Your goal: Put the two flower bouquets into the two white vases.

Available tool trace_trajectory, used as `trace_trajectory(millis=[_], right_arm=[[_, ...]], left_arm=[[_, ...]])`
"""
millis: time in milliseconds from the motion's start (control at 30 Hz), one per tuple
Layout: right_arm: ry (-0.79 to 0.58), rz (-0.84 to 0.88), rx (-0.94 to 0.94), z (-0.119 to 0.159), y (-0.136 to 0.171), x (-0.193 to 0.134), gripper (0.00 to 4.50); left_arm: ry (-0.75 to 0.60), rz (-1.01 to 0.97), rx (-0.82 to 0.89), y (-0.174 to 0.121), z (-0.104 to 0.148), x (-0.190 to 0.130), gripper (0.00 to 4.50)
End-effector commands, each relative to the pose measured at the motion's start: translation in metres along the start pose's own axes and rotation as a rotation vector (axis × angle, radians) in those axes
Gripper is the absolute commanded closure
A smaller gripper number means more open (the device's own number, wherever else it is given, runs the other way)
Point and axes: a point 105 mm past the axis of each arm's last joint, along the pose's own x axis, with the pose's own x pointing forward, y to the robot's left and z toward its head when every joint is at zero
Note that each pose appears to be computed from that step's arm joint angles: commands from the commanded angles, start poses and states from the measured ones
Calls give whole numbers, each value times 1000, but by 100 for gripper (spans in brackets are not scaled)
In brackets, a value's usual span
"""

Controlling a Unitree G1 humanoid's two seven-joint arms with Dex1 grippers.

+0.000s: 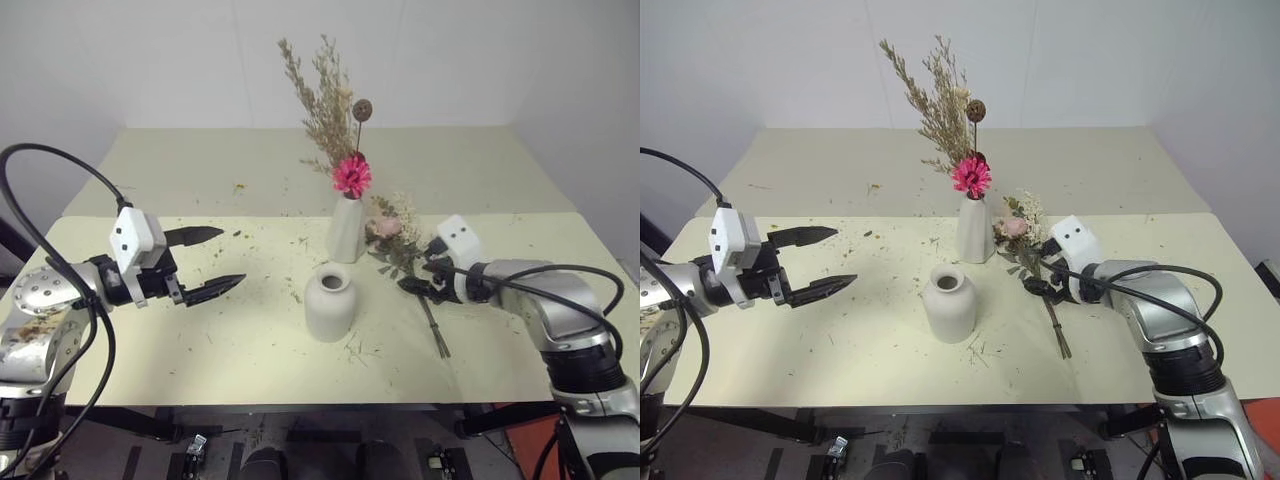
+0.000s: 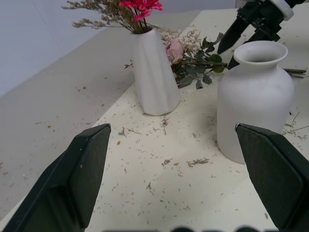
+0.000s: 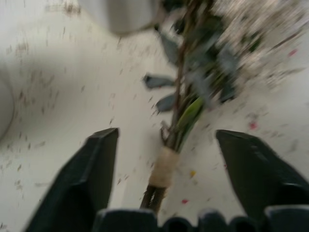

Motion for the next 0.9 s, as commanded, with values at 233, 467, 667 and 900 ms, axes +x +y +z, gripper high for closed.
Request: trace_trajectory(millis=[233, 467, 667, 900], right_arm=[[36, 12, -16, 7, -3, -1, 405], [46, -78, 21, -1, -18, -5, 433], [-165, -531, 170, 12, -90, -29, 433], [-776, -979, 252, 81, -129, -106, 433]], left_arm=[[-33, 31, 60, 1, 16, -7, 0], [-34, 26, 57, 1, 15, -5, 0], [-41, 24, 60, 3, 15, -2, 0], [-54, 1, 67, 7, 15, 5, 0]])
